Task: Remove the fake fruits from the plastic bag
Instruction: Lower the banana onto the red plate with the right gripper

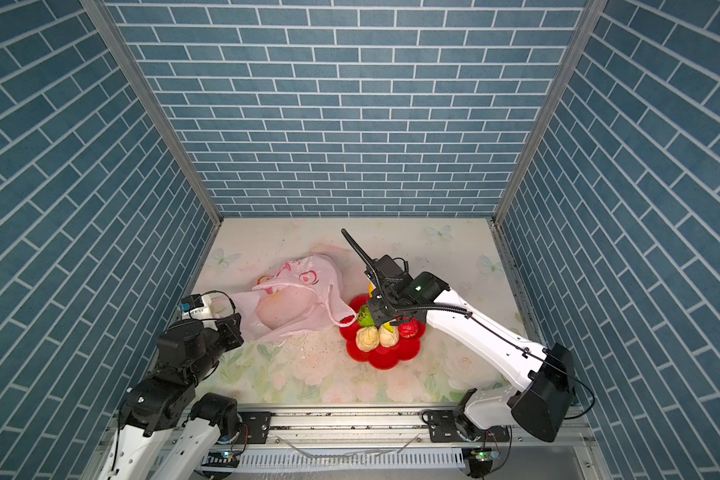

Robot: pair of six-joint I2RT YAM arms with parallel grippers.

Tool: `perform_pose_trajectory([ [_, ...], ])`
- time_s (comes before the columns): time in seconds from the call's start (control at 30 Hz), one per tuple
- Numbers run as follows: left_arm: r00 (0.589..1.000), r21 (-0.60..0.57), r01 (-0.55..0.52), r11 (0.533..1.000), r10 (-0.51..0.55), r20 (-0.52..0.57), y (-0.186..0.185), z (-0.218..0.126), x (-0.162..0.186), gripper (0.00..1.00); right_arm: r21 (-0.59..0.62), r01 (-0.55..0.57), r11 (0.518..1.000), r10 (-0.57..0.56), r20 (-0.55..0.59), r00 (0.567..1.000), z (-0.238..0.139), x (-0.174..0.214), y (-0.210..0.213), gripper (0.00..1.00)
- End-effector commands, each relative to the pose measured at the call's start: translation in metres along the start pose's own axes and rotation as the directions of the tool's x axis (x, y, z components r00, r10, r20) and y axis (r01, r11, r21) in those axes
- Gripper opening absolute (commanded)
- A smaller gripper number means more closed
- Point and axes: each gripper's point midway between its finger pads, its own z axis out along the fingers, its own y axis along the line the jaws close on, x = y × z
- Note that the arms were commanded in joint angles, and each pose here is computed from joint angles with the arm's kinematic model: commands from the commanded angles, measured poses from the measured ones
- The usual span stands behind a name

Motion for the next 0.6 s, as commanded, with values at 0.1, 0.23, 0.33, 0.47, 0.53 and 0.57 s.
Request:
perform_pose_trajectory([
  [0.1, 0.997, -0.063, 0.004, 0.998, 0.001, 0.078, 0.015, -0.022, -0.012, 0.08, -0.021, -0.089, 0.996, 0.089, 0.003, 0.996, 0.026, 0.003, 0.003, 0.08],
  [0.23, 0.996, -0.076, 0.006, 0.997, 0.001, 0.087, 0.02, -0.026, -0.01, 0.08, -0.073, -0.098, 0.993, 0.097, -0.016, 0.995, 0.039, 0.005, 0.017, 0.08],
  [0.33, 0.997, -0.077, 0.005, 0.997, 0.002, 0.082, 0.02, -0.025, -0.008, 0.08, -0.099, -0.087, 0.991, 0.082, -0.047, 0.995, 0.048, 0.009, 0.031, 0.07],
  [0.47, 0.997, -0.076, 0.003, 0.997, 0.003, 0.083, 0.02, -0.025, -0.009, 0.08, -0.122, -0.093, 0.988, 0.084, -0.073, 0.994, 0.059, 0.016, 0.044, 0.08],
  [0.53, 0.997, -0.076, 0.003, 0.997, 0.003, 0.083, 0.02, -0.024, -0.008, 0.08, -0.134, -0.107, 0.985, 0.096, -0.084, 0.992, 0.065, 0.021, 0.049, 0.08],
  [0.57, 0.996, -0.074, 0.004, 0.997, 0.003, 0.084, 0.02, -0.024, -0.008, 0.08, -0.143, -0.115, 0.983, 0.104, -0.085, 0.991, 0.068, 0.022, 0.051, 0.07],
])
